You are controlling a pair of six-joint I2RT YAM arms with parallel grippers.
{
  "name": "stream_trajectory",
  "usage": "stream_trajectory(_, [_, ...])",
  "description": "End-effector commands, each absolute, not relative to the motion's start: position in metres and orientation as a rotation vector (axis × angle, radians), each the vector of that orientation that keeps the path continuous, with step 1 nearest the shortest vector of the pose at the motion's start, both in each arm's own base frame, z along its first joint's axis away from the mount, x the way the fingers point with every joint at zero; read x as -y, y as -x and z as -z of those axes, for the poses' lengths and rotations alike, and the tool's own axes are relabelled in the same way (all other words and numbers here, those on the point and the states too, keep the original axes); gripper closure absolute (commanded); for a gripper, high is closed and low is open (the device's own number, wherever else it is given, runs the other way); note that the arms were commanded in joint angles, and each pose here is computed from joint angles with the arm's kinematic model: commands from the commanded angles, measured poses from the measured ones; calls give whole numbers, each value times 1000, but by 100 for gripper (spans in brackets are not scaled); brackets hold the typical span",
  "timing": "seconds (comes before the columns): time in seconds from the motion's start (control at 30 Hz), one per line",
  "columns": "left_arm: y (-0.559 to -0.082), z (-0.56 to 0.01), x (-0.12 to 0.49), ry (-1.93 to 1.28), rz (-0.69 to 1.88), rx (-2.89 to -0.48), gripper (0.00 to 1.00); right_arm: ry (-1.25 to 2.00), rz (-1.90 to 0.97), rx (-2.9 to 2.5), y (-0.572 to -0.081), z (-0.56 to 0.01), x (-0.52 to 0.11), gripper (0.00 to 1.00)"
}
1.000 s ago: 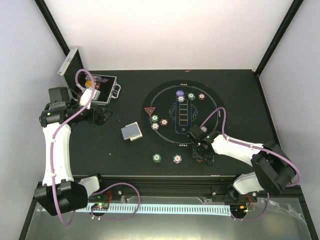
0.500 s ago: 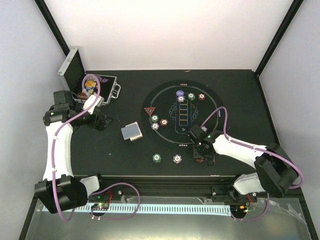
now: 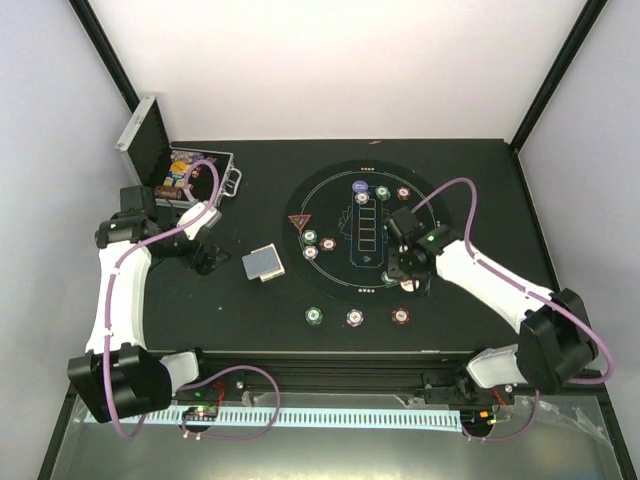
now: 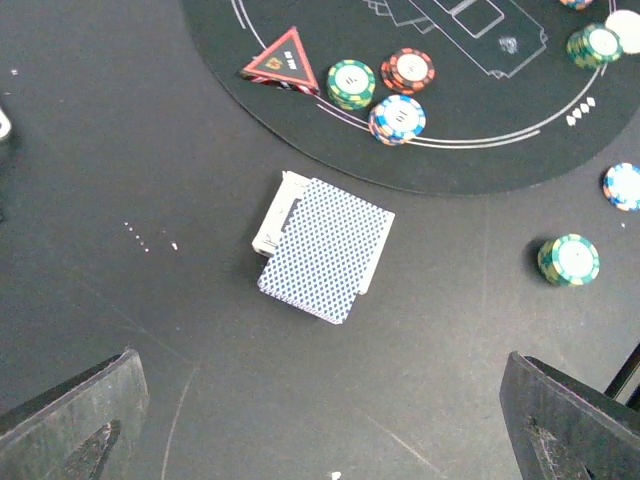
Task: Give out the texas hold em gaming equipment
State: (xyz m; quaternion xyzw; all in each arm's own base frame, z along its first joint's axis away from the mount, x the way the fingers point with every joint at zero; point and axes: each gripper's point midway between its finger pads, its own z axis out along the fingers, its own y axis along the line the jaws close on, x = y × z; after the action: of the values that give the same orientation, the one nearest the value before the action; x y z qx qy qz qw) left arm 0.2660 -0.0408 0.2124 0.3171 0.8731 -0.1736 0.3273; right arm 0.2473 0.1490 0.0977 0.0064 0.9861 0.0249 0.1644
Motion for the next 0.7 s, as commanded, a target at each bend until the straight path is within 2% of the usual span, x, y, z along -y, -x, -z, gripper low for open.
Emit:
stream_trajectory(0.0, [-260, -198, 50, -996, 451, -2283, 1, -95, 2, -2805, -274, -99, -117, 64])
stream_trajectory(0.43, [-251, -168, 73, -1395, 334, -2134, 1, -328, 39, -2885, -316, -44, -66, 67])
stream_trajectory(0.67, [-250, -149, 77, -1501, 325, -2168, 1, -374, 28, -2886, -329, -31, -57, 69])
